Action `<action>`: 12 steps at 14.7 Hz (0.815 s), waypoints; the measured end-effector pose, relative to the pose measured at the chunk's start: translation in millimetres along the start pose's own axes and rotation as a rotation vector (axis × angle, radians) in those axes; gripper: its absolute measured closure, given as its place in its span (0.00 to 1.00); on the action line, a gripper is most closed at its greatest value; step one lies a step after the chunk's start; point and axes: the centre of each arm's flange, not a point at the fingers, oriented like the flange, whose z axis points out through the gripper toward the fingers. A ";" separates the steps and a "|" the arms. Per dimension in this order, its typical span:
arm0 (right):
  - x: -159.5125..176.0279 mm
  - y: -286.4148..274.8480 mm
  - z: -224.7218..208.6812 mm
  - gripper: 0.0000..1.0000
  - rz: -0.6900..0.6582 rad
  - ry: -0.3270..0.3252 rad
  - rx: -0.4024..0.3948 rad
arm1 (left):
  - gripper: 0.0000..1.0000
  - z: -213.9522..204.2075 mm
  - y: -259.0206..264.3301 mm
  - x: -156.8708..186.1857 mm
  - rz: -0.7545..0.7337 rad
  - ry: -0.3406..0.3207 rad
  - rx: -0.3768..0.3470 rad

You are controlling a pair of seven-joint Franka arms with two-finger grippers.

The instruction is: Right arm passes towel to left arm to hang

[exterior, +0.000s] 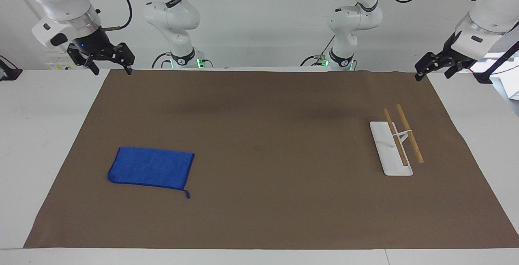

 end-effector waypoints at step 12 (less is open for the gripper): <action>1.1 1.9 2.8 0.00 -0.030 0.003 0.000 | 0.00 0.0 0.0 0.0 0.000 0.000 0.000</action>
